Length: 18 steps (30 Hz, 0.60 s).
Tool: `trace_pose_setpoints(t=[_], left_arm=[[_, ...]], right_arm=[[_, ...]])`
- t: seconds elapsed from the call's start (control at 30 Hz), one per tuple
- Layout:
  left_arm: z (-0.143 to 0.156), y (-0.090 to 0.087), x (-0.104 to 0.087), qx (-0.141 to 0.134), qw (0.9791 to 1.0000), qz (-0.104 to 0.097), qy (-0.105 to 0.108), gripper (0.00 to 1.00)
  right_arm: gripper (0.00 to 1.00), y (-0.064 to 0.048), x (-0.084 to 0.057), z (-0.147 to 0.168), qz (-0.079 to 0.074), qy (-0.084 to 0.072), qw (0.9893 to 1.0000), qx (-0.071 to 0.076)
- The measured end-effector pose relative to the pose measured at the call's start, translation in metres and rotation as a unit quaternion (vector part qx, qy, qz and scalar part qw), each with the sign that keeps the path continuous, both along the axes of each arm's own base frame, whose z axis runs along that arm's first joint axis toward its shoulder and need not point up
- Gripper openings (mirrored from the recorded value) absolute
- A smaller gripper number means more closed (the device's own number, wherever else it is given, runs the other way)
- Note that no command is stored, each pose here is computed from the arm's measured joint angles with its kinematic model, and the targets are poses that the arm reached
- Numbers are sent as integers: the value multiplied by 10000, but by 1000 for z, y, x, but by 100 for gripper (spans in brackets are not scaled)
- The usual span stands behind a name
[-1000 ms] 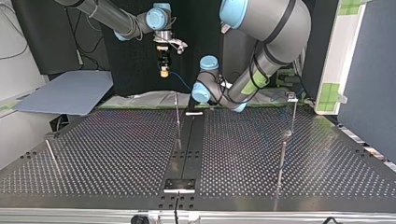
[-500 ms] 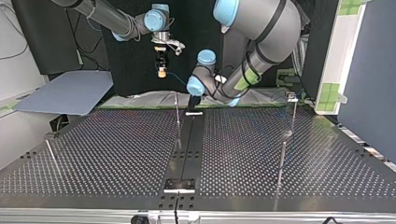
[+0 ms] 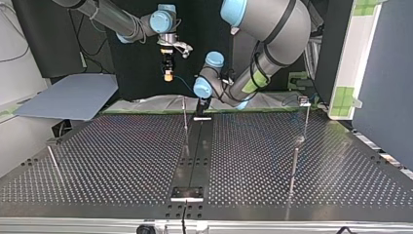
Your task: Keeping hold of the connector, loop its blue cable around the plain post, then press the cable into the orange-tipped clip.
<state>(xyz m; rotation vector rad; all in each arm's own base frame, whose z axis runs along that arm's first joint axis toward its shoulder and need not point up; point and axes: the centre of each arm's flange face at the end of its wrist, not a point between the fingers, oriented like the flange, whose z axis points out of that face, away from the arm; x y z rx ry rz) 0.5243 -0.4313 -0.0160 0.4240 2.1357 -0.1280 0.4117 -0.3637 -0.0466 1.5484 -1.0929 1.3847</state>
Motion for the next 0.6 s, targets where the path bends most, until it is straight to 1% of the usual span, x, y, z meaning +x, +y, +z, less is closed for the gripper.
trace_pose_setpoints(t=[0.13, 0.23, 0.33, 0.37, 0.4, 0.43, 0.47, 0.53, 0.57, 0.6], left_arm=[[0, -3, 0, -263, 9996, -42, 91, 100], [-1, -4, 0, -457, 9988, -67, 181, 100], [0, -3, 1, -615, 9978, -17, 257, 100], [0, -3, 1, -651, 9975, 20, 270, 87], [-1, -2, 2, -694, 9972, 65, 286, 87], [-1, -2, 2, -726, 9969, 93, 295, 65], [-1, -2, 2, -763, 9966, 113, 304, 49], [-1, -4, 2, -885, 9955, 124, 308, 49], [-1, -5, 2, -933, 9951, 119, 307, 4], [0, -6, 2, -982, 9946, 115, 305, 4]], right_arm=[[0, 0, 0, 0, -2, 10, 10000, 10], [0, 0, 0, 0, -3, 14, 10000, 16], [0, 0, 0, -1, -3, 17, 10000, 18], [0, 0, -1, -1, -2, 22, 10000, 19], [0, 0, -1, -1, -1, 26, 10000, 19], [0, 0, -1, -1, -2, 32, 10000, 20], [0, 1, -1, -1, -4, 39, 10000, 22], [0, 1, -1, -1, -5, 46, 10000, 25], [0, 1, -1, -1, -6, 48, 10000, 26], [0, 1, -1, -1, -6, 50, 10000, 27]])
